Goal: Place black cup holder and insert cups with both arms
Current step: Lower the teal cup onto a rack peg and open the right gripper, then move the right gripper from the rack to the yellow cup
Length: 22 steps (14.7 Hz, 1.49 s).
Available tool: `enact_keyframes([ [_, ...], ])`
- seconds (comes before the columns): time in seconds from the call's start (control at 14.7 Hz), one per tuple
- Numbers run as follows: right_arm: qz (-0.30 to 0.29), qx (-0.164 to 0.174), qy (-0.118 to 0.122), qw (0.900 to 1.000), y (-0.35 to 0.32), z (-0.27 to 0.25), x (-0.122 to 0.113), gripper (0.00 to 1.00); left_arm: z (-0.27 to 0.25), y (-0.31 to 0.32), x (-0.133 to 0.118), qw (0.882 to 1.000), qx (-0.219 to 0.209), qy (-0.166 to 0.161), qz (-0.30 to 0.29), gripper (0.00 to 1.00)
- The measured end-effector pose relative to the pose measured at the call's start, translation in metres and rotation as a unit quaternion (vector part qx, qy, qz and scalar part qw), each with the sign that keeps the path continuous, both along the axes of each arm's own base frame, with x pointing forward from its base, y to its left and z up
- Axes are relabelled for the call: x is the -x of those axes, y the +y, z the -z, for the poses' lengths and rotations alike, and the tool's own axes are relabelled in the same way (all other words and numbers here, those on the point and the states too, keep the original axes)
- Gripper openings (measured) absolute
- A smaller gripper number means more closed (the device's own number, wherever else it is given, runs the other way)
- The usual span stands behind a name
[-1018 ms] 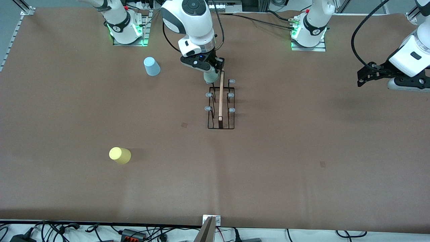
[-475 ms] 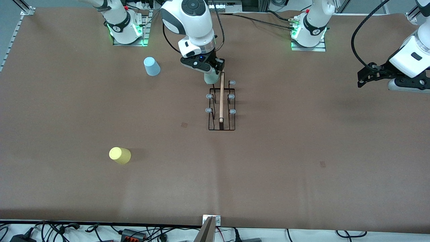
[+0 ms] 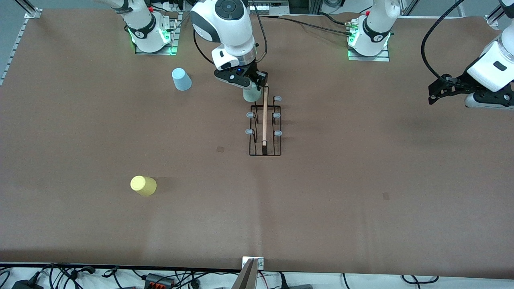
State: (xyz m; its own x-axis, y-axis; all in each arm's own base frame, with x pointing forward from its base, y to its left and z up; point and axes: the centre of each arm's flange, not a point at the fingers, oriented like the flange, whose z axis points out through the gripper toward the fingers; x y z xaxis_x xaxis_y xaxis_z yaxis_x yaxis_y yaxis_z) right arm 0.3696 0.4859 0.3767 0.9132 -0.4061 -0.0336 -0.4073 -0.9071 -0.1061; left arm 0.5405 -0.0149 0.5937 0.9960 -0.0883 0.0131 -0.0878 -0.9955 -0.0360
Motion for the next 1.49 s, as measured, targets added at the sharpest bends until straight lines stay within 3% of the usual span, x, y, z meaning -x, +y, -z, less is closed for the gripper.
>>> enact_keyframes([
  [0.75,0.001,0.006,0.008,1.0,-0.001,0.012,-0.003,0.67,0.002,0.0,0.002,1.0,0.0,0.011,0.0,1.0],
  [0.81,0.0,0.008,0.009,1.0,-0.002,0.016,-0.004,0.7,0.002,0.0,0.003,1.0,0.0,0.012,0.0,1.0],
  [1.02,-0.015,0.009,0.006,1.0,-0.005,0.02,-0.011,0.99,0.002,0.0,0.003,1.0,-0.001,0.013,0.0,1.0],
  [1.09,-0.021,0.008,0.002,1.0,-0.008,0.017,-0.015,1.0,0.002,0.0,0.003,1.0,-0.001,0.014,0.0,1.0],
  [1.29,-0.035,0.003,-0.018,0.999,-0.035,-0.006,-0.046,1.0,0.002,0.0,0.003,1.0,-0.001,0.015,0.0,1.0],
  [1.49,-0.087,0.017,-0.038,0.995,-0.103,-0.031,-0.1,1.0,0.002,0.0,0.003,1.0,-0.001,0.015,0.0,1.0],
])
